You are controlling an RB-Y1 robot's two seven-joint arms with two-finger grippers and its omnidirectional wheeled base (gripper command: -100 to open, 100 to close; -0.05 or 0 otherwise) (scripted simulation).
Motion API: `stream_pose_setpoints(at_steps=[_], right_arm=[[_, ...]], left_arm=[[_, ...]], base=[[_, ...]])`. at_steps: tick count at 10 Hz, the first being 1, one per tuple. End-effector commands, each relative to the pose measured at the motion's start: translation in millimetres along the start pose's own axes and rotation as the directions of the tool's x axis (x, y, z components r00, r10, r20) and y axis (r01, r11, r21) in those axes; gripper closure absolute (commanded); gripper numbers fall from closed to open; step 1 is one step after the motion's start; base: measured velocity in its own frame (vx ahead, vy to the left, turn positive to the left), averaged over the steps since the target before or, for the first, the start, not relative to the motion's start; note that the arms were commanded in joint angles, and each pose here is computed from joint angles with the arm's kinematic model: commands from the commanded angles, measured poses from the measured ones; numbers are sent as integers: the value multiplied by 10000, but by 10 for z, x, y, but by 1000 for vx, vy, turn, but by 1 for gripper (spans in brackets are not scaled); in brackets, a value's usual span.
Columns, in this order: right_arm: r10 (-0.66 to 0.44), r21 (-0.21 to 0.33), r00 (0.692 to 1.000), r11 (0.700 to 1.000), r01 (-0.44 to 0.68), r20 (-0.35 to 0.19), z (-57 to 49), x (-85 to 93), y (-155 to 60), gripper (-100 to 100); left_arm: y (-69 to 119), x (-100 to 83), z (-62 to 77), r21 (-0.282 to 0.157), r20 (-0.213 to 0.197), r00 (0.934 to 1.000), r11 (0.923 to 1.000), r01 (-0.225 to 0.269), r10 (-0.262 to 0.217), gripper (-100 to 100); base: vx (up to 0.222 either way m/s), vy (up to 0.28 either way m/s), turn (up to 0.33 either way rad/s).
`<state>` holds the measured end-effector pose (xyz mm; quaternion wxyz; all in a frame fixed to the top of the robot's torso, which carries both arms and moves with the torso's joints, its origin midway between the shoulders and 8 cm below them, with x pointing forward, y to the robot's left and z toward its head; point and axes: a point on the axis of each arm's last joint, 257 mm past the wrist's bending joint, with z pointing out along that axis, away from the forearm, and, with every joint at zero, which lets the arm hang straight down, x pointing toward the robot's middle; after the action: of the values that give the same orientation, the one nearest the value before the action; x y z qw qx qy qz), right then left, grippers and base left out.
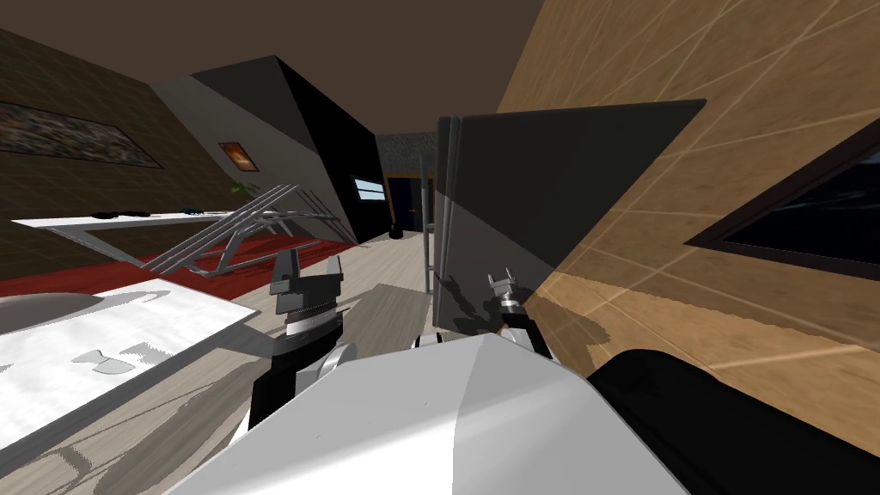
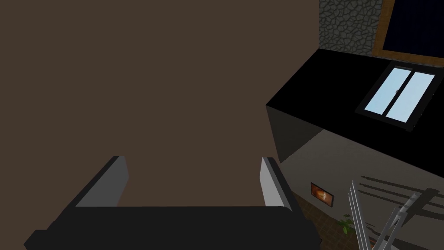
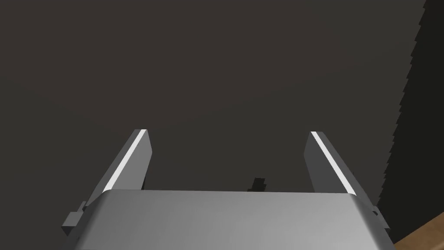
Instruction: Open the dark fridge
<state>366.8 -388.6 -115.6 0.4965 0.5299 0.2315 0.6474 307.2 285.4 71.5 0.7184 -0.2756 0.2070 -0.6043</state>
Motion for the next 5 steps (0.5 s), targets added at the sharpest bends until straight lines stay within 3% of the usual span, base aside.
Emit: stream_pose_setpoints(at_steps=[1, 2, 3, 4, 5], right_arm=[[810, 356, 9947, 9959, -834, 639, -17, -246, -91, -100], [913, 336, 9935, 9950, -937, 674, -18, -255, -88, -100], [1335, 634, 9841, 9879, -1415, 1168, -46, -447, -181, -100], [1609, 567, 9789, 9840, -1690, 1258, -47, -467, -175, -100], [1958, 828, 9649, 9736, -2125, 1749, -84, -651, -271, -100]], left_arm=[[0, 0, 0, 0, 0, 10000, 10000, 0, 0, 0], [0, 0, 0, 0, 0, 10000, 10000, 0, 0, 0], [0, 0, 0, 0, 0, 10000, 10000, 0, 0, 0], [0, 0, 0, 0, 0, 10000, 10000, 0, 0, 0], [0, 0, 0, 0, 0, 10000, 10000, 0, 0, 0]], base=[[20, 68, 1], [13, 35, -2], [29, 62, 5], [25, 64, -5], [28, 90, 0]])
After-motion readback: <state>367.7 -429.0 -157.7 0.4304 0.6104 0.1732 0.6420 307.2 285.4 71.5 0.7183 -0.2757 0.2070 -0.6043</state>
